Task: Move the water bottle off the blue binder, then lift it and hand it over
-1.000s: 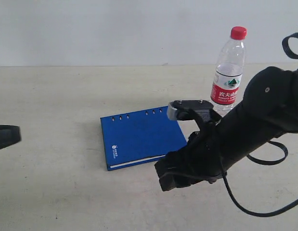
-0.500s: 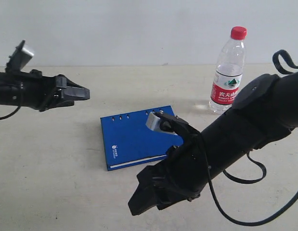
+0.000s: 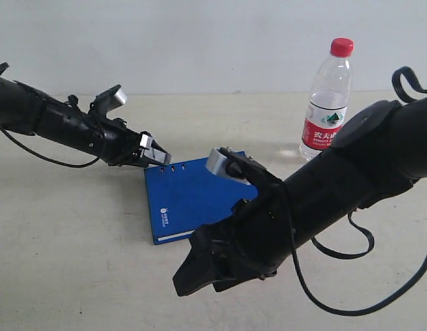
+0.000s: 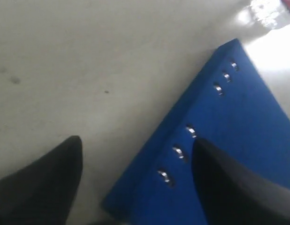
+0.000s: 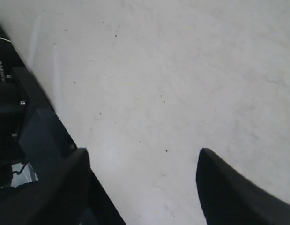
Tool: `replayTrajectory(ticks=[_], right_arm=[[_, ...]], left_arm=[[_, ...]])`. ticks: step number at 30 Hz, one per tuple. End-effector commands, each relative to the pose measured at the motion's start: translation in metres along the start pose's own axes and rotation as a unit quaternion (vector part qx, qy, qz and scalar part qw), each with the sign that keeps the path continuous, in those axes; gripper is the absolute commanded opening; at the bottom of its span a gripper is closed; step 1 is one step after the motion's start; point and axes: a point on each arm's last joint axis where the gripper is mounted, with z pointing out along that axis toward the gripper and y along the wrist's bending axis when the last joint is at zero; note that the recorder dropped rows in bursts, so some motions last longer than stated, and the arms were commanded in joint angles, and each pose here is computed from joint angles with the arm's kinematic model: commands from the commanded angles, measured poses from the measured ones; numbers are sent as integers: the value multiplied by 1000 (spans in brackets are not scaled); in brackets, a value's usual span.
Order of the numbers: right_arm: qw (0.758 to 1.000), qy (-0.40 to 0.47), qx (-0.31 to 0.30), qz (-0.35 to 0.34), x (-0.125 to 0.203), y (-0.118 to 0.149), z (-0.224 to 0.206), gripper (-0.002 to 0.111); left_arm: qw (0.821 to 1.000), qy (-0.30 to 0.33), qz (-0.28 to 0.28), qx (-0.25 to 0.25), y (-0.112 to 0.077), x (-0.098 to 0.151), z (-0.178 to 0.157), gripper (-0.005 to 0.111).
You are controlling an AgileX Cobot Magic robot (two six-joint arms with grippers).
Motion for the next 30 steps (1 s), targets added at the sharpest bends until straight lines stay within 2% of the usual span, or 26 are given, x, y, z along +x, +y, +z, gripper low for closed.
replayTrajectory(ticks=[1, 8, 13, 15, 18, 23, 30], right_arm=[[1000, -7, -29, -7, -2, 7, -4, 59], [998, -39, -17, -36, -4, 19, -18, 59], [996, -85, -2, -19, -9, 14, -49, 59], [993, -117, 11, 8, -13, 4, -66, 59], [986, -143, 22, 86, -14, -22, -85, 59], [977, -131, 33, 168, -3, -59, -78, 59], [962, -132, 62, 229, 2, -101, -77, 59]], left_arm=[[997, 74, 8, 29, 0, 7, 7, 62], [972, 163, 8, 166, -23, 24, 2, 62], [971, 164, 5, 176, -34, 23, 9, 62], [969, 171, -1, 178, -39, 24, 13, 62], [966, 181, 8, 184, -49, 26, 20, 62], [962, 191, 8, 195, -67, 27, 31, 62], [957, 217, 16, 193, -78, 33, 38, 62]])
